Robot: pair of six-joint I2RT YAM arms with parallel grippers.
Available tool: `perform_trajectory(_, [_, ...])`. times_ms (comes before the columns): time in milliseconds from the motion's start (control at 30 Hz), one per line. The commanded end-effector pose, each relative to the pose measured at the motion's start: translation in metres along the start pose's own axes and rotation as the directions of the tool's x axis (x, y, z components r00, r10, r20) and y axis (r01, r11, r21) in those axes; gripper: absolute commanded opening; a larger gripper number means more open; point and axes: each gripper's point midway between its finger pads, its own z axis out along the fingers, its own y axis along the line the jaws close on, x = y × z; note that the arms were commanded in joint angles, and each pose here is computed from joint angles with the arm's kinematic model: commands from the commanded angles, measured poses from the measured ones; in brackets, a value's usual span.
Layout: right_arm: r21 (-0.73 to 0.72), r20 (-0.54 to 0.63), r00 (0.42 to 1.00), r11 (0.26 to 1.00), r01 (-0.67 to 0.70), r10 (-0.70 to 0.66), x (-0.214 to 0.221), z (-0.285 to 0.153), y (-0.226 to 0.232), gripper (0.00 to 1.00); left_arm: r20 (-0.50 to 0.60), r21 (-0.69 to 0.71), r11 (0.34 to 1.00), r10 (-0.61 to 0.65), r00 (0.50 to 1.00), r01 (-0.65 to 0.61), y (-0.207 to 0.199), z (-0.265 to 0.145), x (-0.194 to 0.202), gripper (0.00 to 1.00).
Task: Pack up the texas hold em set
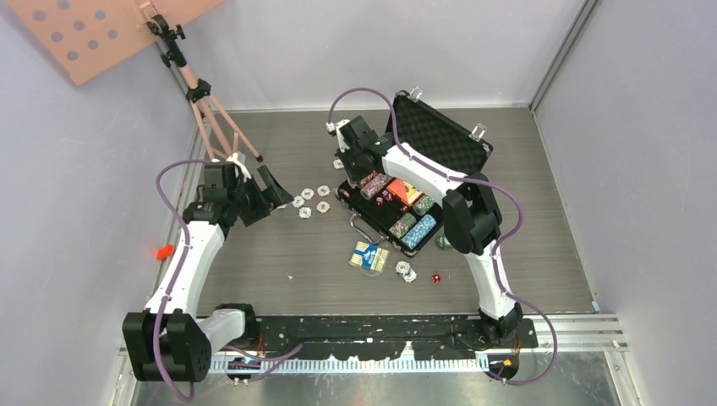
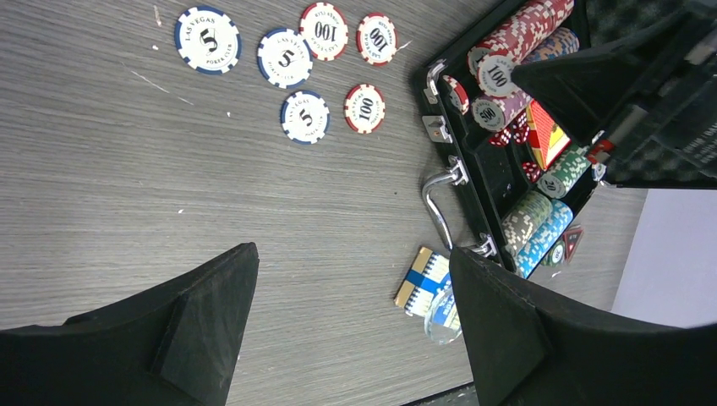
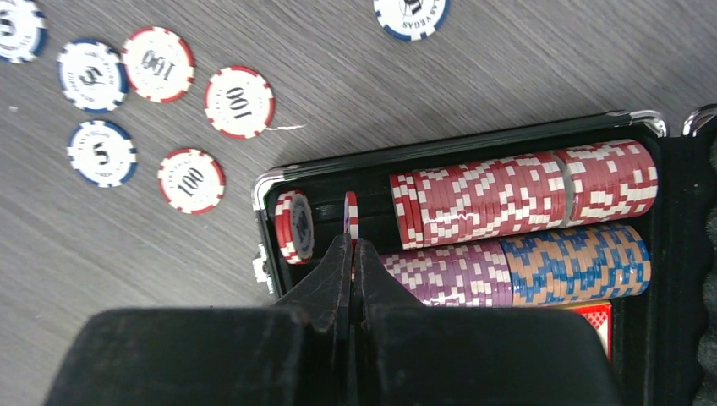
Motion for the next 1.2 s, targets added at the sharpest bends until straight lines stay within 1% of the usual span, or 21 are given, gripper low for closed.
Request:
perform_trajectory(0, [0.064,0.026,0.999,0.998,0.023,-0.025,-0.012,0.002,-0.008,0.01,-0.001,0.009,1.000,0.023,1.000,-0.023,-0.002,-0.002,-0.002,0.86])
perform_trajectory(100, [0.107,0.020,0.999,0.994,0.027,-0.030,-0.010,0.009,-0.013,0.01,-0.001,0.006,1.000,0.024,1.000,-0.024,-0.001,-0.001,-0.003,0.86])
perform_trajectory(200, [0.173,0.014,0.997,0.983,0.068,-0.071,-0.010,0.012,-0.021,0.00,-0.005,0.007,1.000,0.022,1.000,-0.022,-0.001,0.000,-0.002,0.86])
perform_trajectory(233, [0.184,0.007,0.997,0.980,0.077,-0.080,-0.008,0.015,-0.022,0.03,-0.007,0.008,1.000,0.018,1.000,-0.018,0.000,0.001,-0.001,0.86])
perform_trajectory(267, [0.201,0.003,0.996,0.976,0.084,-0.086,-0.008,0.016,-0.024,0.06,-0.010,0.009,1.000,0.015,1.000,-0.015,0.000,0.002,0.001,0.86])
perform_trajectory(300, [0.216,0.001,0.996,0.972,0.090,-0.092,-0.007,0.017,-0.026,0.16,-0.010,0.007,1.000,0.010,1.000,-0.010,0.001,0.003,0.002,0.85])
perform_trajectory(333, [0.221,-0.001,0.995,0.971,0.094,-0.097,-0.007,0.018,-0.025,0.22,-0.010,0.003,1.000,0.009,1.000,-0.009,0.003,0.005,0.003,0.84])
perform_trajectory(367, [0.231,-0.003,0.995,0.968,0.097,-0.099,-0.007,0.019,-0.027,0.31,-0.009,-0.002,1.000,0.008,1.000,-0.009,0.004,0.005,0.004,0.84])
perform_trajectory(467, [0.241,-0.002,0.995,0.966,0.095,-0.098,-0.007,0.018,-0.028,0.40,-0.004,-0.014,1.000,0.017,1.000,-0.017,0.006,0.006,0.004,0.83])
perform_trajectory(600, [0.243,0.020,0.996,0.967,0.083,-0.090,-0.011,0.012,-0.028,0.42,0.000,-0.027,0.999,0.029,1.000,-0.029,0.006,0.007,0.004,0.83])
perform_trajectory(700, [0.234,0.034,0.996,0.970,0.070,-0.080,-0.015,0.006,-0.026,0.42,0.004,-0.044,0.997,0.065,0.998,-0.065,0.003,0.010,0.005,0.82])
perform_trajectory(800, [0.195,0.071,0.996,0.980,0.039,-0.054,-0.024,-0.009,-0.019,0.46,0.000,-0.054,0.992,0.115,0.993,-0.115,-0.006,0.016,0.008,0.82])
perform_trajectory(900, [0.177,0.139,0.990,0.984,-0.019,-0.006,-0.035,-0.035,-0.019,0.47,-0.001,-0.072,0.980,0.185,0.983,-0.184,-0.017,0.026,0.013,0.82])
perform_trajectory(967, [0.193,0.191,0.981,0.980,-0.055,0.018,-0.038,-0.055,-0.024,0.47,-0.013,-0.102,0.962,0.252,0.968,-0.252,-0.022,0.034,0.019,0.83])
perform_trajectory(1000, [0.199,0.219,0.975,0.977,-0.079,0.034,-0.041,-0.062,-0.026,0.47,-0.032,-0.111,0.953,0.280,0.959,-0.282,-0.024,0.039,0.023,0.85])
perform_trajectory(1067, [0.197,0.262,0.963,0.973,-0.116,0.062,-0.040,-0.081,-0.028,0.47,-0.077,-0.101,0.932,0.340,0.937,-0.347,-0.030,0.048,0.030,0.87])
perform_trajectory(1133, [0.192,0.303,0.948,0.969,-0.159,0.096,-0.035,-0.099,-0.030,0.48,-0.093,-0.123,0.906,0.396,0.914,-0.405,-0.035,0.059,0.030,0.87])
perform_trajectory(1167, [0.182,0.317,0.940,0.965,-0.189,0.124,-0.028,-0.110,-0.030,0.48,-0.121,-0.137,0.887,0.427,0.896,-0.441,-0.034,0.067,0.034,0.87])
